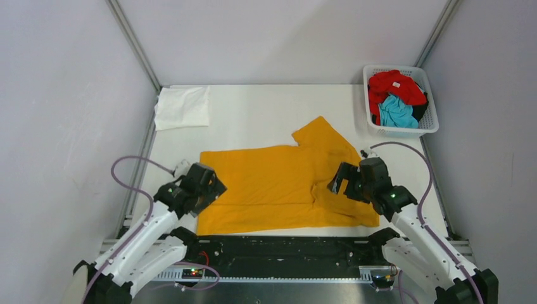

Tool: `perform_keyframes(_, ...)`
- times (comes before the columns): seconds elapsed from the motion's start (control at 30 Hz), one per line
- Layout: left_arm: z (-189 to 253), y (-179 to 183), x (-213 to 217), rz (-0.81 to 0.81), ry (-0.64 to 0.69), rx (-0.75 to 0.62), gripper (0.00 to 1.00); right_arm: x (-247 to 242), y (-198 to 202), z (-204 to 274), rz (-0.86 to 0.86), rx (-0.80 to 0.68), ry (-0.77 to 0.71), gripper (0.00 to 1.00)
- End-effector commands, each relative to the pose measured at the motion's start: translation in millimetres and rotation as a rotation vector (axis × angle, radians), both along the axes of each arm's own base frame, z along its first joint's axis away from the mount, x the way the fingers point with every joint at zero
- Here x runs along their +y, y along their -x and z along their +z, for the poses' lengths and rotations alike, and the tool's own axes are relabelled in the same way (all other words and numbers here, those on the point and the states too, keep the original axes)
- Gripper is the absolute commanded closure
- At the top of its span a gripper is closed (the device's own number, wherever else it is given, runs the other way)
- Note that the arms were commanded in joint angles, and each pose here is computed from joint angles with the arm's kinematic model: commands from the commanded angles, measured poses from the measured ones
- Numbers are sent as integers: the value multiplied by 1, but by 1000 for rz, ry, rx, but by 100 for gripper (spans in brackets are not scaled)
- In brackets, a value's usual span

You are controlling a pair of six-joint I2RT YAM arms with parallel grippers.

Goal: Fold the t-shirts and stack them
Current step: Grab the side of the flattened tshirt furthest away from the robot with both arms

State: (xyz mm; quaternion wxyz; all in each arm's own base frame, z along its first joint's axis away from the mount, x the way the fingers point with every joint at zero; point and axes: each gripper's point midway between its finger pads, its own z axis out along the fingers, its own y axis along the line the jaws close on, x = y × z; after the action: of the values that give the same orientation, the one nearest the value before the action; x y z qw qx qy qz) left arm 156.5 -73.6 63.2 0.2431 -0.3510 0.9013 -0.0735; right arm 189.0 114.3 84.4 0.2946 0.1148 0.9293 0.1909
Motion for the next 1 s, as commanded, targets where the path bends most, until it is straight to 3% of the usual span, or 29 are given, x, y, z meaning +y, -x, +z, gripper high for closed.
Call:
perform_keyframes(0.0, 60, -51, 14, -29, -187, -141, 0, 2, -55, 72, -45, -277, -67, 0)
perform_keyframes(0.07, 75, -76, 23, 3, -251, -163, 0, 9, -76, 96, -35, -368, -132, 1)
perform_keyframes(0.17, 83, -114, 40, 37, -262, -169, 0, 11, -115, 126, -2, -460, -64, 1)
perform_keyframes(0.2, 84, -134, 35, 30, -231, -180, 0, 10, -127, 113, -3, -408, -10, 1)
perform_keyframes(0.23, 83, -144, 46, 51, -239, -172, 0, 0, -146, 132, -42, -449, 60, 1)
perform_keyframes(0.27, 82, -161, 48, 58, -242, -168, 0, -4, -158, 110, -47, -363, 120, 1)
perform_keyframes(0.3, 80, -169, 57, 66, -257, -155, 0, -10, -177, 132, -74, -399, 150, 1)
perform_keyframes(0.37, 84, -200, 60, 60, -247, -153, 0, -10, -209, 124, -68, -349, 205, 1)
perform_keyframes(0.5, 34, -238, 66, 38, -197, -10, 0, -2, -272, 112, -54, -336, 246, 1)
perform_keyframes(0.67, 0, -259, 74, 45, -124, 70, 0, 8, -335, 96, -50, -318, 242, 1)
perform_keyframes(0.7, -7, -259, 73, 43, -117, 86, 0, 10, -340, 75, -39, -266, 241, 1)
perform_keyframes(0.73, -10, -259, 72, 44, -105, 94, 0, 9, -352, 86, -54, -281, 219, 1)
perform_keyframes(0.87, -24, -257, 74, 70, -110, 128, 0, 23, -369, 68, -10, -225, 114, 1)
perform_keyframes(0.97, -32, -256, 81, 93, -85, 151, 9, 23, -368, 54, -12, -204, 97, 1)
